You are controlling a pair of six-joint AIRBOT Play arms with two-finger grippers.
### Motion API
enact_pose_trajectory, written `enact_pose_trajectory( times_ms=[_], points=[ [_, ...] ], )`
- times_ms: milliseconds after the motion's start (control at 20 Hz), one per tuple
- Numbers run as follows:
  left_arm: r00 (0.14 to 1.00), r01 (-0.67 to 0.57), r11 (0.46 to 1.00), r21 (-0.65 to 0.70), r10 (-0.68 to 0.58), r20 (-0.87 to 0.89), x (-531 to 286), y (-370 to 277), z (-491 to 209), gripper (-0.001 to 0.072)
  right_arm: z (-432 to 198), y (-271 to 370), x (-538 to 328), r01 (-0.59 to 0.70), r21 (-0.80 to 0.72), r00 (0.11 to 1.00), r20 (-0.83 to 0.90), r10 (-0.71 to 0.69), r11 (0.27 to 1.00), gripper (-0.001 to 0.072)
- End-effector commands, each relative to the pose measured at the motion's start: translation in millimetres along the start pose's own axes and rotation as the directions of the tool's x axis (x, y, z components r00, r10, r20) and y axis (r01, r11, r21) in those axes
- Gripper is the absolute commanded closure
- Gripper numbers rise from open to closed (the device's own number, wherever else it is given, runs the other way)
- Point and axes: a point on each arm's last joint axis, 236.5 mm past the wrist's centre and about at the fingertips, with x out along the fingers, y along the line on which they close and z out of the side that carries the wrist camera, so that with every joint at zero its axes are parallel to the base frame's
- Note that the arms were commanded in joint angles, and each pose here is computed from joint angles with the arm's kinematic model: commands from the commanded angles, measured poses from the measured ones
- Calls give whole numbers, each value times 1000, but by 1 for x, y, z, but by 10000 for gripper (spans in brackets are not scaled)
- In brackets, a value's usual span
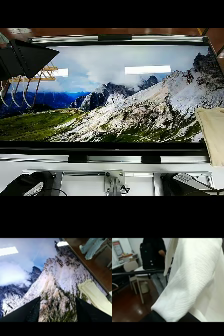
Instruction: Fold the shirts.
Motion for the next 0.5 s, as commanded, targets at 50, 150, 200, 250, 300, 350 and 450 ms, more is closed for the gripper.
enact_pose_trajectory(
  times_ms=[50, 150, 200, 250, 300, 350, 450],
  points=[
    [1000, 1, 1000, 10, -1, 3, 0, 0, 1, 198, -51, -7, -7, 34, 21, 975, -219, -29, 999, 643],
    [1000, 0, 1000, 12, 0, 3, 0, 0, 1, 198, -60, -9, -10, 43, 17, 966, -258, -37, 999, 644],
    [1000, 0, 1000, 11, 0, 3, 0, 0, 1, 198, -63, -9, -11, 46, 17, 962, -270, -39, 999, 644],
    [1000, 0, 1000, 11, 0, 3, 0, 0, 1, 198, -65, -8, -12, 43, 16, 958, -283, -37, 999, 644],
    [1000, 0, 1000, 11, 0, 4, 0, 0, 1, 198, -69, -7, -13, 38, 14, 954, -297, -32, 999, 644],
    [1000, 0, 1000, 12, 0, 4, 0, 0, 1, 198, -72, -4, -14, 26, 17, 950, -313, -19, 1000, 644],
    [1000, 0, 1000, 22, 0, 4, 0, 0, 1, 198, -79, 2, -16, 3, 36, 940, -341, 10, 999, 642]
  ],
)
